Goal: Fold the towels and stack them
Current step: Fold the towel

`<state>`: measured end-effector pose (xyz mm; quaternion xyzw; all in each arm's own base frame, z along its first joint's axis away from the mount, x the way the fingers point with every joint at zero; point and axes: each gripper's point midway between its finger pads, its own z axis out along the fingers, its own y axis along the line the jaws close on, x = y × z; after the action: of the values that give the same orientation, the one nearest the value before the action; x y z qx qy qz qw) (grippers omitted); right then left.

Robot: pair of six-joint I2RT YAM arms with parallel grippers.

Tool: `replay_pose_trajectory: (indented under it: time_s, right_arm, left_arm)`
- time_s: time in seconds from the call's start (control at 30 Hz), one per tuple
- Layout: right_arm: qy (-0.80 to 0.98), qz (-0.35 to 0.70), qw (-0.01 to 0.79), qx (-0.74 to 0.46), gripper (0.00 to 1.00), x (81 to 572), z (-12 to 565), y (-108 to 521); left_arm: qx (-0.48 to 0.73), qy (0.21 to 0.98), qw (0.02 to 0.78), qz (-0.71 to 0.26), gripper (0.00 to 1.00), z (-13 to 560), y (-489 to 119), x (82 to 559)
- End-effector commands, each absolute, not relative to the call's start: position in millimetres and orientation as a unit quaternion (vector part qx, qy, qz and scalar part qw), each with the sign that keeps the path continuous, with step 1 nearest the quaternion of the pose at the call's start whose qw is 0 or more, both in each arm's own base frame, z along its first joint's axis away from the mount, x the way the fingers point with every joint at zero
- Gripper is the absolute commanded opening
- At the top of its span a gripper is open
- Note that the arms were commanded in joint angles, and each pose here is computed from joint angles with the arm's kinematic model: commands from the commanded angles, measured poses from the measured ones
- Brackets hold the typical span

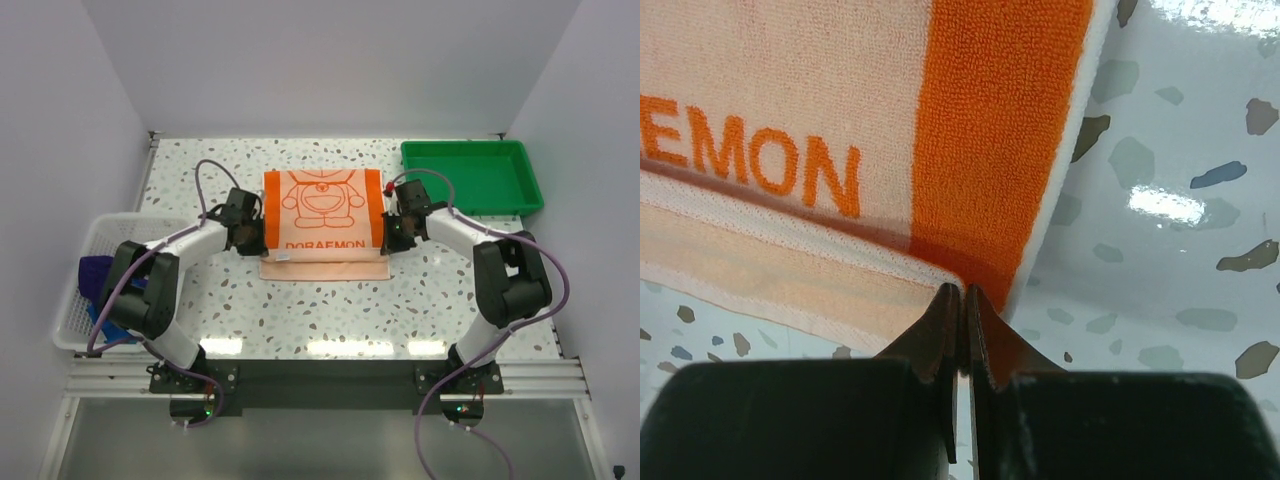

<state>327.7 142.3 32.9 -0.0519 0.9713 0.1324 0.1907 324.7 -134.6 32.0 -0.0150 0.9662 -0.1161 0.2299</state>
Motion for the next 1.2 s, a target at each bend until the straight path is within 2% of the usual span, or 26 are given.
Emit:
replay_pose_trajectory:
  time_s: [0.0, 0.17, 0.43, 0.83, 1.13, 1.17]
  right_arm:
    - [0.971, 0.058, 0.229, -0.025, 0.0, 343, 58, 104]
    - [0.961, 0.067, 0.266, -0.024, 0.0, 349, 92, 106]
    - [0.956, 0.06, 0.286, -0.007, 0.0, 338, 109, 98]
    - [0.971, 0.043, 0.234, 0.005, 0.0, 322, 50, 92]
    - [0.975, 0.048, 0.216, 0.003, 0.0, 318, 31, 95]
    - [0.976, 0.049, 0.211, 0.002, 0.05, 314, 30, 95]
  left_arm:
    - [-0.04, 0.965, 0.258, -0.025, 0.0, 47, -93, 334]
    - [-0.041, 0.958, 0.283, -0.028, 0.0, 71, -94, 344]
    - [-0.044, 0.954, 0.294, -0.042, 0.0, 87, -97, 335]
    - [-0.049, 0.969, 0.24, -0.042, 0.0, 27, -101, 309]
    - [-0.052, 0.97, 0.235, -0.048, 0.01, 19, -103, 298]
    - [-0.053, 0.97, 0.234, -0.05, 0.06, 20, -103, 297]
